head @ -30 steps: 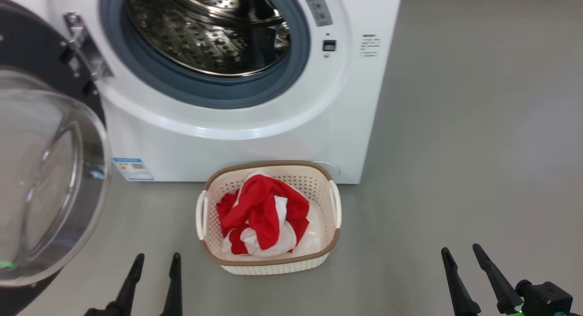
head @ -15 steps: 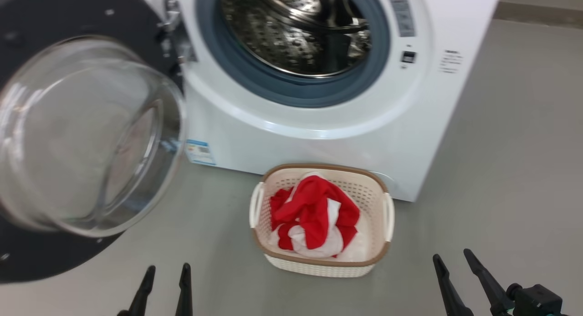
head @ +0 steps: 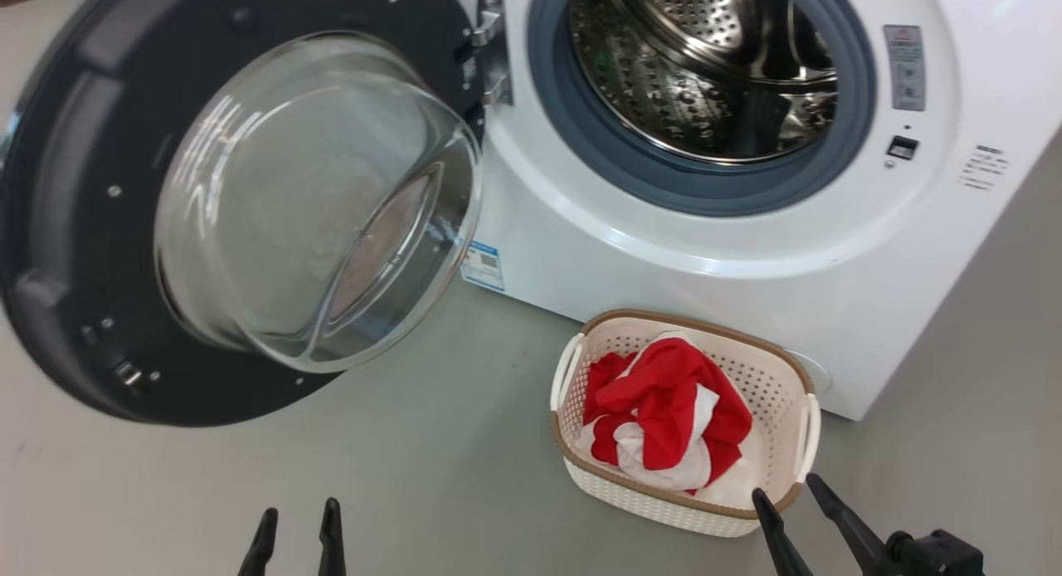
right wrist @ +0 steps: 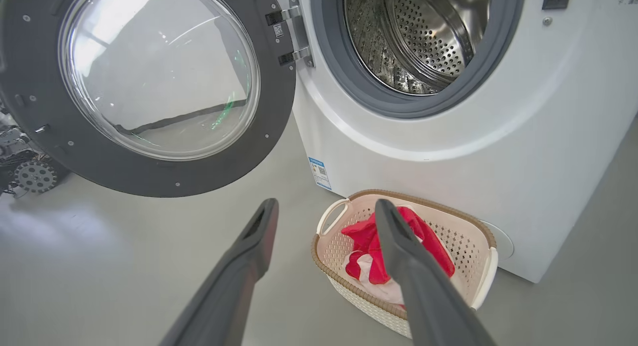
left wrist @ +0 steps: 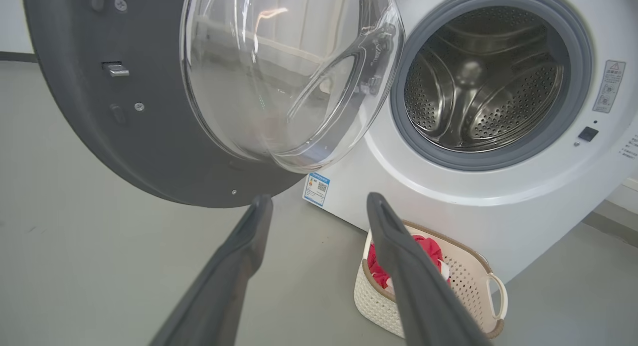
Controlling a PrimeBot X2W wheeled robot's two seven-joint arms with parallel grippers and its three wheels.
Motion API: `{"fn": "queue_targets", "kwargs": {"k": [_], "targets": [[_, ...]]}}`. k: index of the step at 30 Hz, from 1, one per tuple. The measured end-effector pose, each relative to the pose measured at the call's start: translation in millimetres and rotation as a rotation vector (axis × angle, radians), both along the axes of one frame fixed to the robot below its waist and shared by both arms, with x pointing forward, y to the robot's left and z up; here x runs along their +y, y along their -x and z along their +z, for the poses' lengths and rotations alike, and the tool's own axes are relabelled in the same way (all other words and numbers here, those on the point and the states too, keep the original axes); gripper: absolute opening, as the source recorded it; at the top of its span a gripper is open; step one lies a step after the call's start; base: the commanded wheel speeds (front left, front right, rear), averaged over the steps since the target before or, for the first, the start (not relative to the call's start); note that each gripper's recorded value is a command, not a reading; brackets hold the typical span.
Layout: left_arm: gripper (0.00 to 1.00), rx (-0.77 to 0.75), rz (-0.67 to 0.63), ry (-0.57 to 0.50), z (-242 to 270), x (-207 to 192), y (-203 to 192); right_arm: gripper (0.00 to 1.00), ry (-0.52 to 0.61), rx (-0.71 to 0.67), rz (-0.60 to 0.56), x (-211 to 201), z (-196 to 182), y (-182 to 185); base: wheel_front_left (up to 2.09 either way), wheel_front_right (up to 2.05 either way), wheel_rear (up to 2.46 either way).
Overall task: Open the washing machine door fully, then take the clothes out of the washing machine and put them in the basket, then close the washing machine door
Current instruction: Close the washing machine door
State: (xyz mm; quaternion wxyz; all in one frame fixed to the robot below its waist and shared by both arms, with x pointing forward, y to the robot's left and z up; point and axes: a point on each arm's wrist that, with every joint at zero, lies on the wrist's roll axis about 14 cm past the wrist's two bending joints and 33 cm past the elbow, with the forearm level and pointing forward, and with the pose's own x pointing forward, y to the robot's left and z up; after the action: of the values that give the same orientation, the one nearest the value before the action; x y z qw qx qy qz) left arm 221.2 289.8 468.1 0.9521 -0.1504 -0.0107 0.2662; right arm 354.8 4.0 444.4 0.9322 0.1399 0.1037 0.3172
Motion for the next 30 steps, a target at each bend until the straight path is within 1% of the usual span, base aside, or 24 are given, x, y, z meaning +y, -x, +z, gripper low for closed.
{"fn": "queue_targets", "kwargs": {"k": [5,15,16,17,18,19,22,25,28,30], "targets": [[1.00,-0.002,0.050,0.018,0.5,5.7,9.8,1.00,-0.005,-0.007,0.055,16.5,1.5,-3.7,0.00,0.00,0.00],[1.00,-0.004,0.063,0.025,1.5,5.8,11.3,1.00,-0.007,0.005,0.072,21.0,-1.6,-1.5,0.00,0.00,0.00],[0.87,-0.006,0.062,0.026,1.6,5.6,11.0,1.00,-0.007,0.004,0.070,20.4,-1.4,-1.8,0.00,0.00,0.00],[0.59,-0.008,0.059,0.027,1.9,5.3,10.5,1.00,-0.007,0.003,0.066,19.5,-1.2,-2.5,0.00,0.00,0.00],[0.28,-0.010,0.057,0.026,2.5,5.2,10.1,1.00,-0.007,0.003,0.062,18.4,-0.9,-3.3,0.00,0.00,0.00],[0.00,-0.013,0.056,0.025,3.4,5.2,9.6,1.00,-0.007,0.001,0.056,17.2,-0.5,-4.2,0.00,0.00,0.00],[0.00,-0.045,0.047,0.012,12.7,8.0,5.7,1.00,-0.011,0.000,0.042,14.7,0.5,-5.9,0.00,0.00,0.00],[0.00,-0.116,0.058,-0.037,38.3,22.7,-2.4,1.00,-0.016,0.003,0.033,13.7,0.7,-6.6,0.00,0.00,0.00],[0.00,-0.231,0.076,-0.136,84.4,44.0,-13.4,1.00,-0.018,0.010,0.023,12.0,-1.1,-7.1,0.00,0.00,0.00],[0.00,-0.319,0.089,-0.232,124.7,57.3,-18.2,1.00,-0.019,0.011,0.016,10.7,-1.5,-8.4,0.00,0.00,0.00]]}}
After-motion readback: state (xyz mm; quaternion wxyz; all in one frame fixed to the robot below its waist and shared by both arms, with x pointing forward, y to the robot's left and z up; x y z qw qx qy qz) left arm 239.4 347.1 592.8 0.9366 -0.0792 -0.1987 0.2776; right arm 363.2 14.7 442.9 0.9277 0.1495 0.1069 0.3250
